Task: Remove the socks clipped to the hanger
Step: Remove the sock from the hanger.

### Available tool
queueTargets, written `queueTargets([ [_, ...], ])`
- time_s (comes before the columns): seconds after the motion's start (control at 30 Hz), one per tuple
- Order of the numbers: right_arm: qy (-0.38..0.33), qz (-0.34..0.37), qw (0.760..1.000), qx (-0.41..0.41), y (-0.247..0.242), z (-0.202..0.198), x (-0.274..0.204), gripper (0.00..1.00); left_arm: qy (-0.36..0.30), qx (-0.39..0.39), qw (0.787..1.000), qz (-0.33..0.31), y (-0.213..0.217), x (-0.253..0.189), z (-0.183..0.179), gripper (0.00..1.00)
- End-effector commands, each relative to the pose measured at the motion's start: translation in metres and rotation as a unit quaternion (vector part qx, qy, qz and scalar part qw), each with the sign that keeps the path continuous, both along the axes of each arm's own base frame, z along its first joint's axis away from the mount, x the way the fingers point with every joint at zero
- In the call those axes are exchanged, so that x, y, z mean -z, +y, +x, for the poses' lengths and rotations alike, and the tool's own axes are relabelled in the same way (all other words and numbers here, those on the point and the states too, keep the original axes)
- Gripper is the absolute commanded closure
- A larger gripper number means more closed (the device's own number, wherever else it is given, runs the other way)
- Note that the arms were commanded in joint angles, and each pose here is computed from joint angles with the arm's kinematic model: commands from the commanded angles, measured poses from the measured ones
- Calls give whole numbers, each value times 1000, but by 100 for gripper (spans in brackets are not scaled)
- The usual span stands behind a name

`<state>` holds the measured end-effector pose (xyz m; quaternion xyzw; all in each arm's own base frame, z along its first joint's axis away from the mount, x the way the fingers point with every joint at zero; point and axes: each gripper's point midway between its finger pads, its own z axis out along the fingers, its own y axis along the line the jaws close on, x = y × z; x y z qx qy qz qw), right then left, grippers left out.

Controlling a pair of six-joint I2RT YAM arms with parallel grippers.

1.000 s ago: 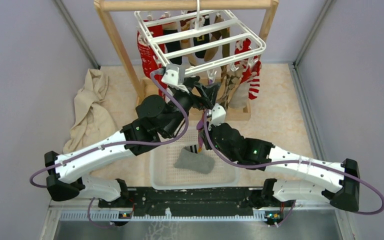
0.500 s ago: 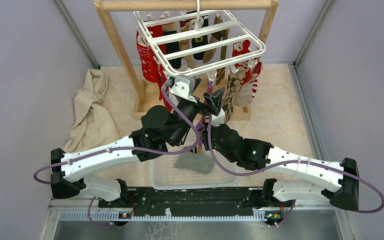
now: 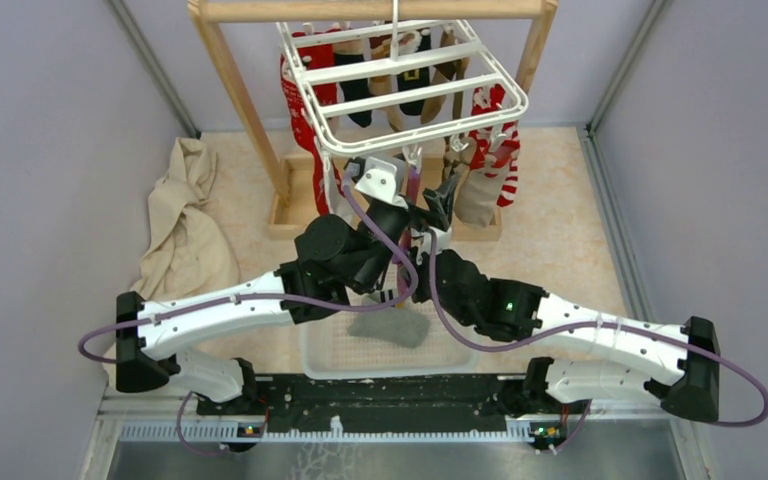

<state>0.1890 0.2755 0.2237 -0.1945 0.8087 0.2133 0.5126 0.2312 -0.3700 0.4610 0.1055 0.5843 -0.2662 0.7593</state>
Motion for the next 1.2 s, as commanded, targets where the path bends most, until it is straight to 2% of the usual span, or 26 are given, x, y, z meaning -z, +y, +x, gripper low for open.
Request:
queueTargets([
  [0.0,-17,21,1000,-12,4,-2,-17,100,-7,32,999,12,-19,3,-1,4],
  [0.4,-17,21,1000,-7,-2,-4,-15,100,2,21,1000,-22,4,-4,18,6],
  [0.67,-14,20,1000,-4,-5,-4,-9,100,9,31,998,-53,23,-8,18,20],
  [0.9,-10,22,1000,-5,-3,-5,-5,100,4,32,998,-54,32,-9,18,39],
  [1.17,-10,19,1000,-5,-2,-5,-4,100,13,36,997,-62,27,-6,30,40],
])
